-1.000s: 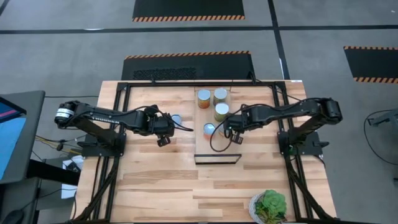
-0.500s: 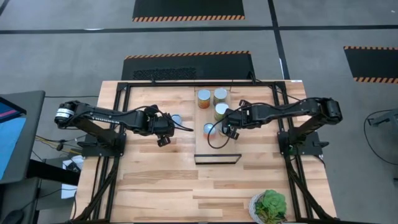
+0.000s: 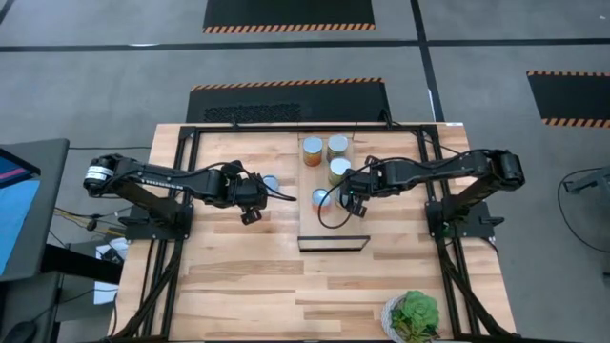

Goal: Pick and place cans onto a shelf
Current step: Adjust the canned peaches on the shelf, then put the canned salmon on the shelf, then put the canned pineapple rings on the shelf

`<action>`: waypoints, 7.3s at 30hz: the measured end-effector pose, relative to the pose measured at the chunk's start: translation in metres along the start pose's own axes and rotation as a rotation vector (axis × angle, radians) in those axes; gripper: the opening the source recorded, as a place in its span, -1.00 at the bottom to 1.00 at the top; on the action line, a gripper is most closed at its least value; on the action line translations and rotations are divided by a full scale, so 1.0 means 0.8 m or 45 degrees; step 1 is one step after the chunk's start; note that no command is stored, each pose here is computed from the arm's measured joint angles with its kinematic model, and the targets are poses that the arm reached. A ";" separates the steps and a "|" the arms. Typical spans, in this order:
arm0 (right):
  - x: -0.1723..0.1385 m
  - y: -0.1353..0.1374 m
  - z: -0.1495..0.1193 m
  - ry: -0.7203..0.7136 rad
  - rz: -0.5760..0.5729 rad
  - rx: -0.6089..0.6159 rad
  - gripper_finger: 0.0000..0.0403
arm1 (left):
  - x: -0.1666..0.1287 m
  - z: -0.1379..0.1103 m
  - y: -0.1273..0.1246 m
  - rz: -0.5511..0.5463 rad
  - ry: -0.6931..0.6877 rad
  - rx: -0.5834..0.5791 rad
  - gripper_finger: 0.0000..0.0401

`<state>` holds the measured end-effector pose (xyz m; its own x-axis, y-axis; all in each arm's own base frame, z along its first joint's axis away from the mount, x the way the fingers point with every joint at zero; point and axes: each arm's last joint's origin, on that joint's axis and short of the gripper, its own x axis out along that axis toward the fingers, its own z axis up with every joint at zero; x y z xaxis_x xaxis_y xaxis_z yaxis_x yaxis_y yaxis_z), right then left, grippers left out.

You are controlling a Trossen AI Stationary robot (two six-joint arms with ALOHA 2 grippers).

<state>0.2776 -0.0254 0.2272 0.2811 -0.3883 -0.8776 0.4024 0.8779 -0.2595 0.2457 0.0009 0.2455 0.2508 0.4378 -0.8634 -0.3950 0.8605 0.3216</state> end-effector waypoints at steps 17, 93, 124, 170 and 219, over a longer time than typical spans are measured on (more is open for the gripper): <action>-0.007 0.018 -0.004 -0.009 0.057 -0.063 -0.67 | 0.000 0.002 -0.001 -0.006 -0.016 -0.007 -0.92; -0.222 -0.020 -0.178 -0.179 0.212 0.182 -0.67 | 0.101 0.078 -0.001 -0.422 0.205 0.097 -0.99; -0.222 -0.020 -0.178 -0.172 0.209 0.172 -0.67 | 0.051 0.122 -0.114 -0.730 -0.180 0.277 -1.00; -0.222 -0.020 -0.178 -0.173 0.210 0.165 -0.67 | 0.105 0.021 -0.039 -0.116 0.576 0.337 -0.83; -0.222 -0.020 -0.178 -0.170 0.211 0.174 -0.67 | 0.091 -0.008 0.012 -0.126 0.320 0.368 -0.79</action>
<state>0.0971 0.0690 0.3297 0.4618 -0.2836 -0.8404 0.4526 0.8902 -0.0517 0.2548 0.0395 0.1833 0.0368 0.3025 -0.9524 -0.1059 0.9489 0.2973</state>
